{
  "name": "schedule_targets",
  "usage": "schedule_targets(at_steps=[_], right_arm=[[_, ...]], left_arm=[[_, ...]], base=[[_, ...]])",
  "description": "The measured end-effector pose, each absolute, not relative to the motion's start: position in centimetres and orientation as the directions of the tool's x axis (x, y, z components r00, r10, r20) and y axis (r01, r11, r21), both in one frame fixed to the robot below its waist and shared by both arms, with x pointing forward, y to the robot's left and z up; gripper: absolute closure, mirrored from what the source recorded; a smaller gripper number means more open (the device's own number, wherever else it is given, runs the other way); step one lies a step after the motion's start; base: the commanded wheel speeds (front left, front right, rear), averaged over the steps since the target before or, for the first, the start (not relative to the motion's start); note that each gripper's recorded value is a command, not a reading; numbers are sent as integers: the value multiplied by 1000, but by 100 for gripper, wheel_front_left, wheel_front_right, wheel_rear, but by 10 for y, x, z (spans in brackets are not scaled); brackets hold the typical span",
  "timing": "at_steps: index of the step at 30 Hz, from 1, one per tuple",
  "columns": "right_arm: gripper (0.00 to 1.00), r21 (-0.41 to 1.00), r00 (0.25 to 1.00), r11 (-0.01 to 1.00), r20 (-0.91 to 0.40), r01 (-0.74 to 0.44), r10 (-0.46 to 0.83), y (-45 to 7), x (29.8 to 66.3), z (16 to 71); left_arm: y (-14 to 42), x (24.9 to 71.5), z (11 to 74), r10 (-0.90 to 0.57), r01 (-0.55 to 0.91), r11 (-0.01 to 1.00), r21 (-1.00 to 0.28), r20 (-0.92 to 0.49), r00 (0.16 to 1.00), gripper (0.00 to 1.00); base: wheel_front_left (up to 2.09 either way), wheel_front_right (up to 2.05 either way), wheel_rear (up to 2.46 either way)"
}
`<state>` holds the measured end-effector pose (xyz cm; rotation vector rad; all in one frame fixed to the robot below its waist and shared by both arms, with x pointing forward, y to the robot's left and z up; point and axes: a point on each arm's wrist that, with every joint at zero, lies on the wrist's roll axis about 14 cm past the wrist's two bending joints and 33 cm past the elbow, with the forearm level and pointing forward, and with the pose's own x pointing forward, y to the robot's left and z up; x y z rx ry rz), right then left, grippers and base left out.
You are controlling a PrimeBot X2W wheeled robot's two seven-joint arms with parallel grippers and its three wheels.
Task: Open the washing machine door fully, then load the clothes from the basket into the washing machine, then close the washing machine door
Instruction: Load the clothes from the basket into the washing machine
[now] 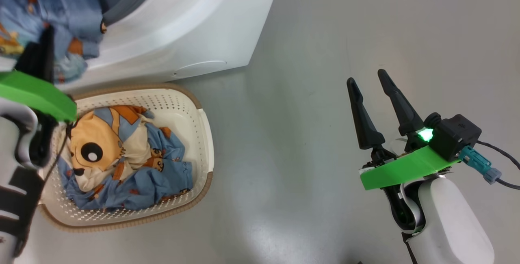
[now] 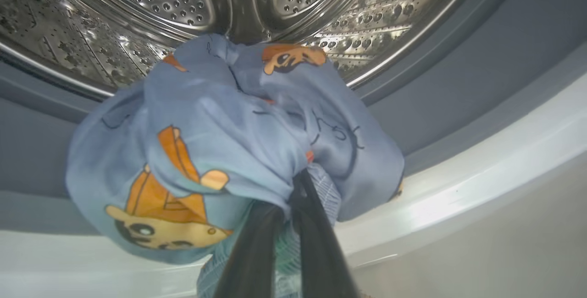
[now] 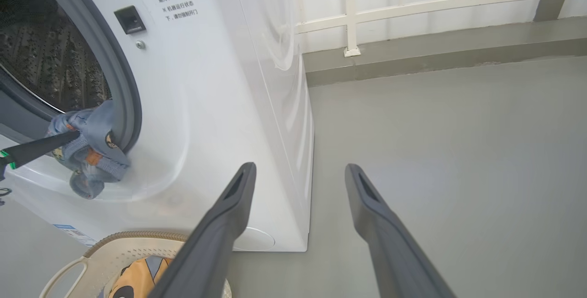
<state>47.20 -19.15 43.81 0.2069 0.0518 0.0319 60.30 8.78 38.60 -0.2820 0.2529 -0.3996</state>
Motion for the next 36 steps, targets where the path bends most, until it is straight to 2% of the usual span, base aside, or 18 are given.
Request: schedule_targets(at_steps=[11,23,28,30,31,32,33,36], right_arm=[[0,201,997,979,-66,-18,32,-194,471,431],[0,174,994,984,-110,30,-11,-211,464,418],[0,163,991,985,-131,55,-34,-219,461,410],[0,158,989,985,-141,65,-42,-222,460,407],[0,156,988,985,-145,69,-46,-223,459,405],[0,155,988,985,-149,72,-49,-224,459,404],[0,157,987,985,-152,76,-52,-225,458,403],[0,173,986,981,-155,87,-60,-226,457,402]], left_arm=[[84,644,438,-398,375,883,-280,-27,917,100],[74,705,441,-367,354,917,-184,-43,929,100],[76,733,470,-331,336,930,-151,58,942,100],[75,737,463,-327,331,932,-146,50,944,100],[76,737,452,-319,319,937,-141,22,947,77],[77,737,442,-308,304,942,-141,-5,951,32],[78,737,431,-301,294,945,-142,-33,953,0],[79,734,407,-291,275,951,-140,-114,950,0]], base=[[0,0,0],[0,0,0],[0,0,0],[0,0,0],[0,0,0],[0,0,0],[0,0,0],[0,0,0]])
